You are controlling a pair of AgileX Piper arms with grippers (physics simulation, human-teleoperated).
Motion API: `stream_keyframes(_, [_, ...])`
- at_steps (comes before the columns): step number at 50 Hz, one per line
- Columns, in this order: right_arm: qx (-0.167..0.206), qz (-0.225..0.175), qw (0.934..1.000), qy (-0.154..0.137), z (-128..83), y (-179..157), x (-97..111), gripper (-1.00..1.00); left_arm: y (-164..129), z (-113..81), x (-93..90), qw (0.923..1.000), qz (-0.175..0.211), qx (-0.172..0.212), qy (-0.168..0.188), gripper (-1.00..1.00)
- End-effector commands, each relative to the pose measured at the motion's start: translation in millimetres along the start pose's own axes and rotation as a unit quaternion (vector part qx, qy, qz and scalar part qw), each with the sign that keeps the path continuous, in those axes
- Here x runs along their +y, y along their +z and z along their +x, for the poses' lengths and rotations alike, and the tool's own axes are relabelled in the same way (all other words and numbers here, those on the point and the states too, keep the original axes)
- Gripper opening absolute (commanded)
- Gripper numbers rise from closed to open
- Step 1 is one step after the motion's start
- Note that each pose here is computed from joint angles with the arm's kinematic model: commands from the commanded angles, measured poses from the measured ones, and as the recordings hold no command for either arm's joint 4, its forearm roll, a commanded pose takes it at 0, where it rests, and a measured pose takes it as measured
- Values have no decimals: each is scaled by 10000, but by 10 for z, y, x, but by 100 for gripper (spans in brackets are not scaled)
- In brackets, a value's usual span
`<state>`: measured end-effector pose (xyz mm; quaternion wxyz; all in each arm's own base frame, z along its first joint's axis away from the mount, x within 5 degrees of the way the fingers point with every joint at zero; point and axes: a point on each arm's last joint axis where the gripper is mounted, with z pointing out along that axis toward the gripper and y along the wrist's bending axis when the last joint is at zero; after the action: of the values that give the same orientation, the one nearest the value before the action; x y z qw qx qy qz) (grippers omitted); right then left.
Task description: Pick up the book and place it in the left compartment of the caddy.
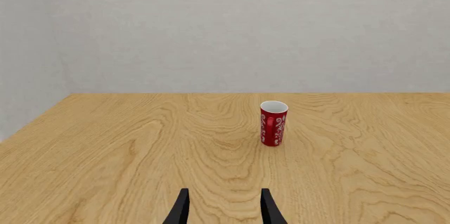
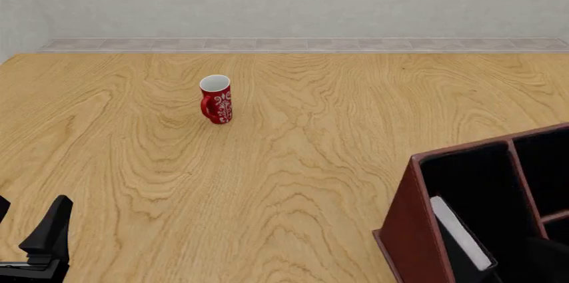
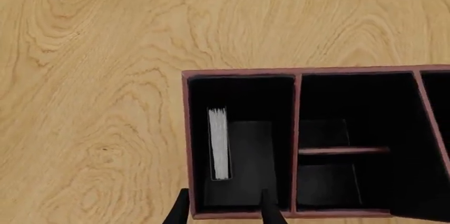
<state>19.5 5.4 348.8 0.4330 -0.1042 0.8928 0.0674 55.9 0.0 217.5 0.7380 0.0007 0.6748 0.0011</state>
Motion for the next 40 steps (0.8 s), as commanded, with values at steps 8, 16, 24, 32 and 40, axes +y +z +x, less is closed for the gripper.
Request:
stream_keyframes(8, [-664,-113,9976,-135,-140,-333,6,100,-1,0,0,10000,2,-3,2,100])
stream_keyframes(16, [-1158,-139,9929,-223,-195,-586,4,100,-2,-1,0,10000,1,-6,3,100])
stream_keyframes(24, [-1527,-176,9877,-273,-238,-786,0,100,-1,0,0,10000,0,-4,2,100])
stream_keyframes(32, [-1791,-157,9833,-265,-233,-927,-2,100,-1,0,0,10000,2,-4,3,100])
stream_keyframes(40, [-2372,-139,9707,-358,-265,-1260,-7,100,-1,0,0,10000,1,-2,2,100])
